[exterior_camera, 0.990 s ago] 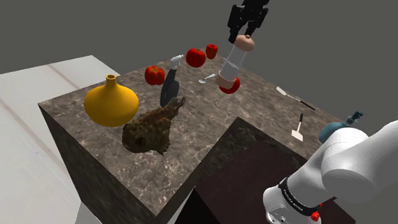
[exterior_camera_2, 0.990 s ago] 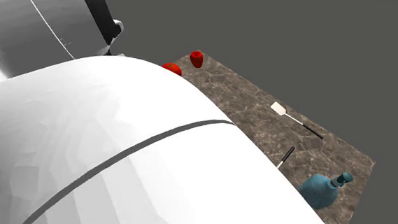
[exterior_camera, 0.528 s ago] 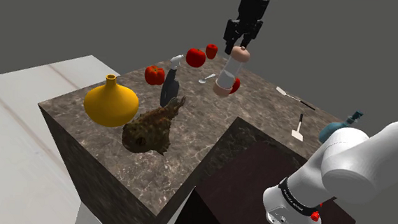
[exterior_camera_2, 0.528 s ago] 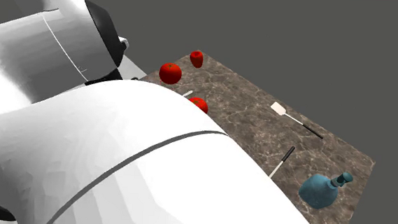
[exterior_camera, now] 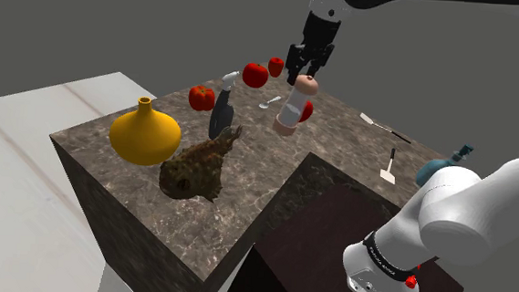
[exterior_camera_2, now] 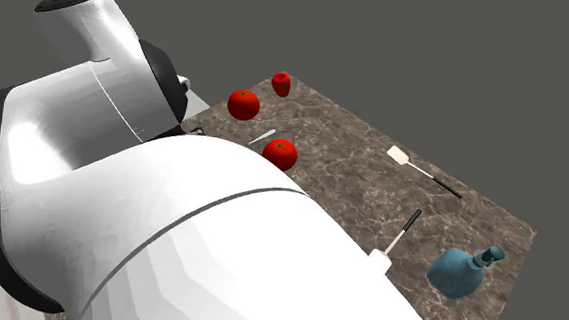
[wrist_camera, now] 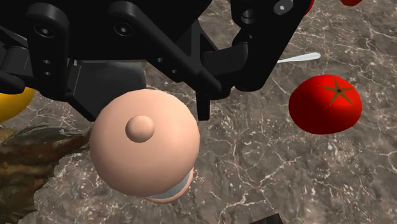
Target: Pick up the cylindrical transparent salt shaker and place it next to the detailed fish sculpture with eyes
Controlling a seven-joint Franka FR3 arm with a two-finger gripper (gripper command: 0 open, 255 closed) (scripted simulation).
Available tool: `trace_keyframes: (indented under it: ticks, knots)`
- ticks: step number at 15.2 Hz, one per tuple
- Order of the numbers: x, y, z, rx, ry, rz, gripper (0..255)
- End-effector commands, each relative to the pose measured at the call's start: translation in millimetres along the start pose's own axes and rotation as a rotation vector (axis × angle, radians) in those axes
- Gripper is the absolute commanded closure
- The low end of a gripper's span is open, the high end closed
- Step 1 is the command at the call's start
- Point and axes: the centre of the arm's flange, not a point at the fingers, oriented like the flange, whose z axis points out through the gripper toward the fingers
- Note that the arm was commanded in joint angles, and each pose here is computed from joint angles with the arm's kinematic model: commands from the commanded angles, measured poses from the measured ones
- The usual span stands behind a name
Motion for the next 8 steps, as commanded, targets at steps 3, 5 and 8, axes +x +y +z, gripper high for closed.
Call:
trace_keyframes:
  ticks: [3,5,8]
  knots:
    - [-2,-2,21,0.000,0.001,0.000,255]
    - [-2,-3,32,0.000,0.001,0.000,255]
    - [-3,-4,47,0.000,0.001,0.000,255]
